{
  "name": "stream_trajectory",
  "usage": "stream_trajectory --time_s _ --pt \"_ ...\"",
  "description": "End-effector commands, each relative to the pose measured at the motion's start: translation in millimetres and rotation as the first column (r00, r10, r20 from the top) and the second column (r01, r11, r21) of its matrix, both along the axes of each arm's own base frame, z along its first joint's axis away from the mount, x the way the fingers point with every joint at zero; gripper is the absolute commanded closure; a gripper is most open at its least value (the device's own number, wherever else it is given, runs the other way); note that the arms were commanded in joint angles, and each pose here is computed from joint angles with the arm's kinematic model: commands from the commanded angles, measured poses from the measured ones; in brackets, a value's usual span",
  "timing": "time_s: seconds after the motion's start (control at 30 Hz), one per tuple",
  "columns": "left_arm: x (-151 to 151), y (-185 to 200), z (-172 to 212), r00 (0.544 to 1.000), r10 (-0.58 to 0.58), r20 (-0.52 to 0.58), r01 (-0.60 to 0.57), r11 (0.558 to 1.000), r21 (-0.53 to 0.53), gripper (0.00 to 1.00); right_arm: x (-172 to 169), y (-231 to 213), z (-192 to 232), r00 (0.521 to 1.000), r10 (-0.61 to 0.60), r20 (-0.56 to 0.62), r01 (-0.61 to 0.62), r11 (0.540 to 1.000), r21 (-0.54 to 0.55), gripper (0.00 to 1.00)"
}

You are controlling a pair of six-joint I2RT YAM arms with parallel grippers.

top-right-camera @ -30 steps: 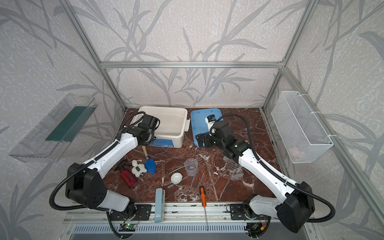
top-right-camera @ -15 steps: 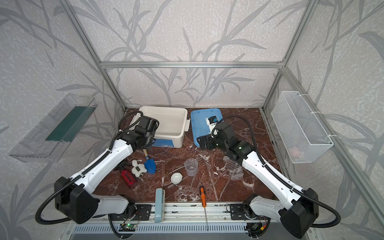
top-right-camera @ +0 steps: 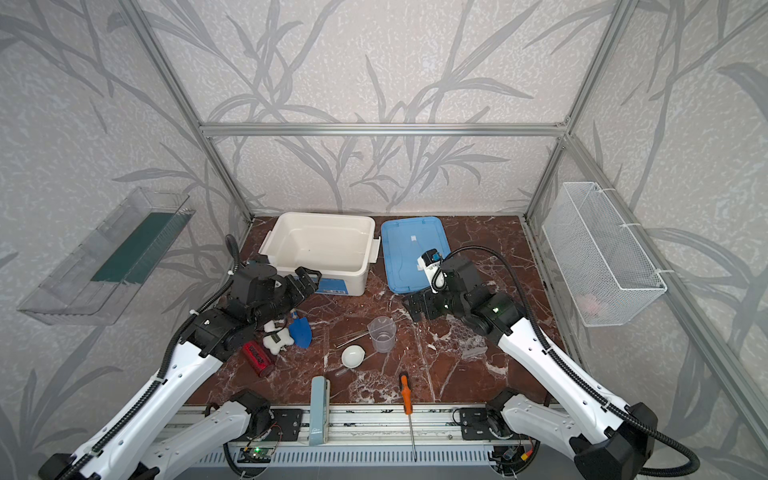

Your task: Organize the chemistry lab equipment

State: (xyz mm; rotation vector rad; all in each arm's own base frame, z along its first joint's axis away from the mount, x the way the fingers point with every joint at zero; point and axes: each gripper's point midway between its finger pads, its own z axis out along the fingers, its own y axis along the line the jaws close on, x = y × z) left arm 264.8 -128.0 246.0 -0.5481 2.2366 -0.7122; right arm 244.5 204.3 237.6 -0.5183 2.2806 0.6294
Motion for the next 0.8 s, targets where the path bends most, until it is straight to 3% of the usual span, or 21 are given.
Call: stream_trajectory --time_s 0.0,0.1,0.27,0.47,0.77 --pt "-30 -24 -14 0.970 -0.224 -0.094 0.235 0.963 0.128 0.01 -13 -11 -3 1.000 -0.010 -0.019 0.010 1.000 -0.007 0.01" --pt "-45 -43 -24 0.948 -0.266 -0.176 0.292 0.945 0.146 0.01 -18 -12 -6 0.999 -0.011 -0.050 0.011 1.000 -0.009 0.01" --pt "-59 -82 -39 0.932 -0.318 -0.174 0.341 0.932 0.121 0.01 -21 -14 -15 0.995 -0.024 -0.095 0.021 0.999 -0.027 0.01" --pt "-73 -128 -70 0.910 -0.352 -0.218 0.397 0.892 0.217 0.01 -21 -15 -26 0.991 -0.043 -0.127 0.038 0.999 -0.037 0.01" --pt "-66 -161 -112 0.914 -0.319 -0.251 0.359 0.924 0.132 0.01 -22 -26 -33 0.990 -0.078 -0.116 0.069 0.995 -0.075 0.01"
